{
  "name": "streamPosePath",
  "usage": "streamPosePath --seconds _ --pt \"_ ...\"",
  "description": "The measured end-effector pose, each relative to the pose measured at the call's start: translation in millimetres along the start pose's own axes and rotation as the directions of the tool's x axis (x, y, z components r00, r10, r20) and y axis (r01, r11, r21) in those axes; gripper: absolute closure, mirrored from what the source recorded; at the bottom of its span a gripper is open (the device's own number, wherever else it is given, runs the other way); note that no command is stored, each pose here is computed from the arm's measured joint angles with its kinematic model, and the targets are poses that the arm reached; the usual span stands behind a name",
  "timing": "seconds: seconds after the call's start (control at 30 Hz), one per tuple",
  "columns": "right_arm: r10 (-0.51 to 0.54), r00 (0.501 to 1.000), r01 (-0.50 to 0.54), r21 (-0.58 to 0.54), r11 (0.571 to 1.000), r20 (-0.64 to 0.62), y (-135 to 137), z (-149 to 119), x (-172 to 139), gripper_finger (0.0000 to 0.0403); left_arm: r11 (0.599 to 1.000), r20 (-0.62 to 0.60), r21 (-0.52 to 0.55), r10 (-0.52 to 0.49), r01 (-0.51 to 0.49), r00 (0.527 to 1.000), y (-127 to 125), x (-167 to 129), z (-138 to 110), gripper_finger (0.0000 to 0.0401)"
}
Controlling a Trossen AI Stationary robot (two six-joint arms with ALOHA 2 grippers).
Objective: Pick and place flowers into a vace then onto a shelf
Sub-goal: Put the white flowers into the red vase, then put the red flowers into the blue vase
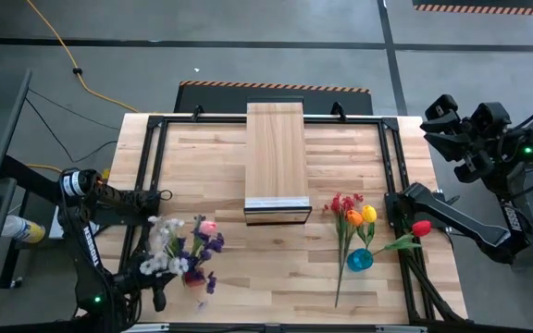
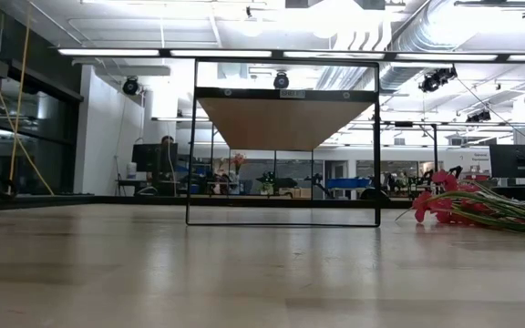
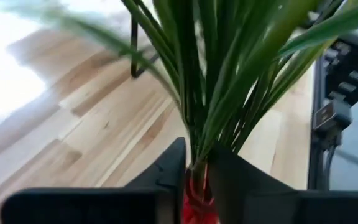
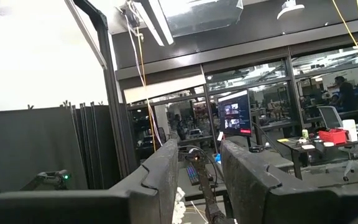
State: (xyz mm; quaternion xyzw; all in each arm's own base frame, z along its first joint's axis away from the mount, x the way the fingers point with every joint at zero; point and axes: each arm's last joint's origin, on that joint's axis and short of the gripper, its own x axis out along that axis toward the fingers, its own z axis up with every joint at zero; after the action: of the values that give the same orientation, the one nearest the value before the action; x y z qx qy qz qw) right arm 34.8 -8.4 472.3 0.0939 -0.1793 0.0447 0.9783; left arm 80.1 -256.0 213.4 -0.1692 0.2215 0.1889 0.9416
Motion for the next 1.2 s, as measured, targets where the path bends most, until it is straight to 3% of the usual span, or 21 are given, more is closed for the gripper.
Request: streamPosePath --seconds 0.23,0.63,1.2 --pt "0.0 1.0 0.0 0.0 1.0 0.0 0 0 0 0.0289 1.0 -0.032 -0.027 0.0 -0.001 1.0 -2 0 -2 0.0258" --pt "-0.003 1.0 0.003 0.006 1.0 -0.004 0 -1 0 0.0289 0.998 -0.09 -0.061 -0.021 0.015 0.996 -12 -5 0 0.0268" --pt "0.002 1.0 -0.002 0.007 1.0 -0.009 0 -1 0 0.0289 0.983 -0.365 -0.183 -0.039 -0.03 0.93 -35 -23 11 0.0268"
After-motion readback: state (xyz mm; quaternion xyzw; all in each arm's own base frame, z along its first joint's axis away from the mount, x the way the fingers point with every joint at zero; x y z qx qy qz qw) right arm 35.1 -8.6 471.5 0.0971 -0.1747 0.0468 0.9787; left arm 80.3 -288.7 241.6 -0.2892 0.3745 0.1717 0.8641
